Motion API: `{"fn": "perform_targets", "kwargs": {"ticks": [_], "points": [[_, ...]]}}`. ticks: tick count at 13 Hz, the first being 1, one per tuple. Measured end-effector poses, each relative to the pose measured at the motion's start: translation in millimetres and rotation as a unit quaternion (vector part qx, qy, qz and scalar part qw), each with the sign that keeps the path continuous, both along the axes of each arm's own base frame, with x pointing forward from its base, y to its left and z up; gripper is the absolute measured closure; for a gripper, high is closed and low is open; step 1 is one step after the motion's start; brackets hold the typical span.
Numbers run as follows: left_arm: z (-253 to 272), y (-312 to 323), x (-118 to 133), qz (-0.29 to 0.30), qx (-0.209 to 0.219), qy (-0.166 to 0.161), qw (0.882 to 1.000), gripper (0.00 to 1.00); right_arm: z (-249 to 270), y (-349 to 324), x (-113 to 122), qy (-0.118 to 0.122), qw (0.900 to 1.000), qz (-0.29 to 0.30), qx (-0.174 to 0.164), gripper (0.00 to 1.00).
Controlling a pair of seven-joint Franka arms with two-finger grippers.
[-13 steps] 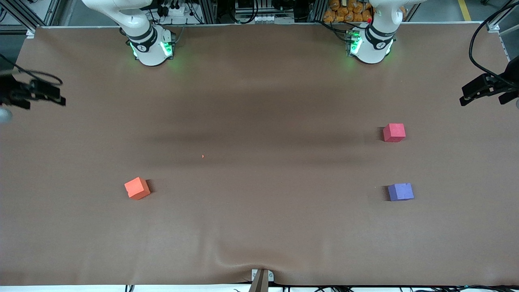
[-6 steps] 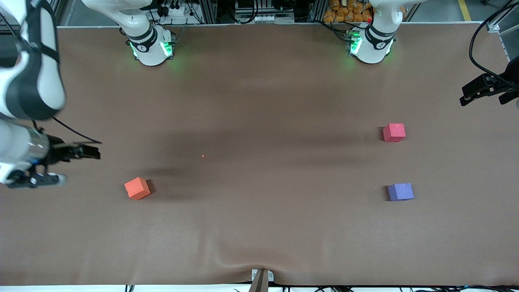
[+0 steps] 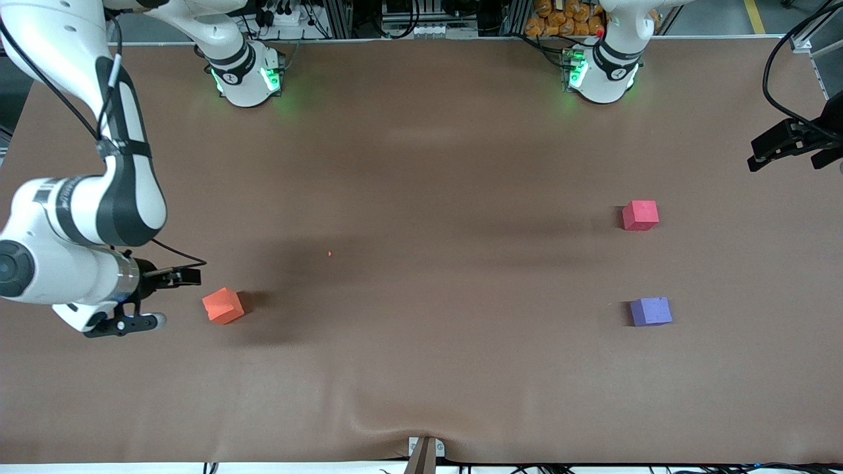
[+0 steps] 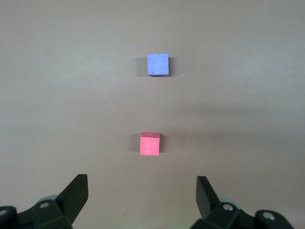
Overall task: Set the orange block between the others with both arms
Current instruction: 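Reach the open right gripper down to the orange cube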
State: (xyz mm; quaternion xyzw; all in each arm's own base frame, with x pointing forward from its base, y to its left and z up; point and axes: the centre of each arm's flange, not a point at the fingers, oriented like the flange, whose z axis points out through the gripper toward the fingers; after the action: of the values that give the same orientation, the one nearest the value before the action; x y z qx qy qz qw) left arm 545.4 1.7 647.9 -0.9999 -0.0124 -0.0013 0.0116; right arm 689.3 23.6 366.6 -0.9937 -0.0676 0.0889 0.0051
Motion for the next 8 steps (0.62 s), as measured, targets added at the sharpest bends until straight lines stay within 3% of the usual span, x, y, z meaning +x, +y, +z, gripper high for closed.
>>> {"fn": "perform_targets", "kwargs": {"ticks": [3,8], "points": [[0.9,0.0,-0.1,0.000,0.000,-0.001,1.000,0.00,-29.3,1.1,8.0,-0.006,0.999,0.037,0.006,0.00],[6.6,-0.3,-1.7,0.000,0.000,-0.007,1.000,0.00,-100.2,-4.1,15.7,0.000,0.994,0.093,0.058,0.00]]}}
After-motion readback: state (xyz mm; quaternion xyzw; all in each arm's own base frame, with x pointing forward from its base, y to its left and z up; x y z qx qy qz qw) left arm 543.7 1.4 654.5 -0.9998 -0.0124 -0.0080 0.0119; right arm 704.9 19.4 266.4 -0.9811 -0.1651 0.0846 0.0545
